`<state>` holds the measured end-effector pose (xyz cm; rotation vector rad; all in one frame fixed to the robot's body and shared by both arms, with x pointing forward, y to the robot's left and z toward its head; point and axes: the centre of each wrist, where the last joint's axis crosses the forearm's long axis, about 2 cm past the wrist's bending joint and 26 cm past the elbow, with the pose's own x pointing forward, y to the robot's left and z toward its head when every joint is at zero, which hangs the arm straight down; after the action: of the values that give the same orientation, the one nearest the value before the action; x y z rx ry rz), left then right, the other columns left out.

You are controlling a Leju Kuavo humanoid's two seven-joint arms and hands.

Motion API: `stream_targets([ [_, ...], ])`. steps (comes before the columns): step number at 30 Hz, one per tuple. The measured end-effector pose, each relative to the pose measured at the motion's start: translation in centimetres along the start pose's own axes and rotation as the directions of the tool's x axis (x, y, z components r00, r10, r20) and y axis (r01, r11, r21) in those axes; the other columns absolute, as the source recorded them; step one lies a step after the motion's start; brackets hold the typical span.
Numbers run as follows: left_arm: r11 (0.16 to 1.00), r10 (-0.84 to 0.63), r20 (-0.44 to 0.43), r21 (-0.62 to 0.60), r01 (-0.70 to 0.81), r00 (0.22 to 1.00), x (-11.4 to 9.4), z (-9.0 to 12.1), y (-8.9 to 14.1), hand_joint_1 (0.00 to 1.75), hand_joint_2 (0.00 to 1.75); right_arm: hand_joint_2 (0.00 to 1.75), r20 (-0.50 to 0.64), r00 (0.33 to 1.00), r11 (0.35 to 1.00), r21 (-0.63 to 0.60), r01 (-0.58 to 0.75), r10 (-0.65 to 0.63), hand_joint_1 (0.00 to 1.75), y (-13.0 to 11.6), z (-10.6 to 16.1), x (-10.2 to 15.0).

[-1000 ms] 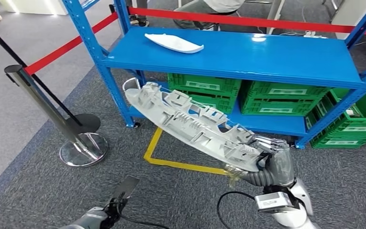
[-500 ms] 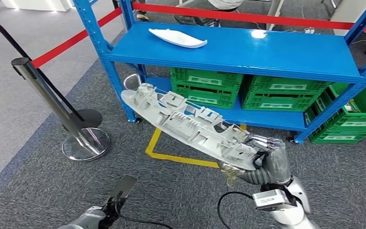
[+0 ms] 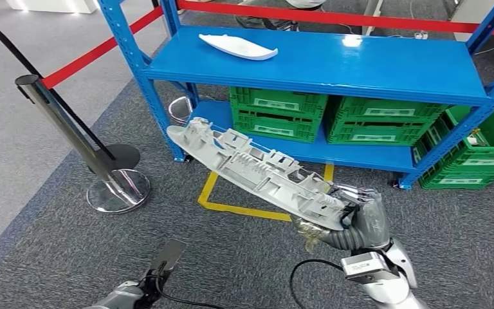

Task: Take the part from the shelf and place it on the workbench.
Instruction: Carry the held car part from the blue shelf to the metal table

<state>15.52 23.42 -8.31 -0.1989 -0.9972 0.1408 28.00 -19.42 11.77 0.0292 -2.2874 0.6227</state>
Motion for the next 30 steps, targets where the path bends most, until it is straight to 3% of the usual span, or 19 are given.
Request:
stream_targets([
  [23, 0.998, -0.029, -0.054, 0.059, 0.032, 0.998, -0.2, 0.5, 2.3, 0.0, 0.0, 1.75, -0.047, 0.995, 0.996, 0.014, 0.092, -0.091, 1.75, 1.3, 0.4, -0.6],
  [30, 0.995, -0.047, -0.047, 0.081, 0.051, 0.998, -0.9, 0.9, 1.3, 0.0, 0.0, 1.75, -0.055, 0.993, 0.995, 0.006, 0.102, -0.102, 1.75, 1.2, 0.5, -0.6],
])
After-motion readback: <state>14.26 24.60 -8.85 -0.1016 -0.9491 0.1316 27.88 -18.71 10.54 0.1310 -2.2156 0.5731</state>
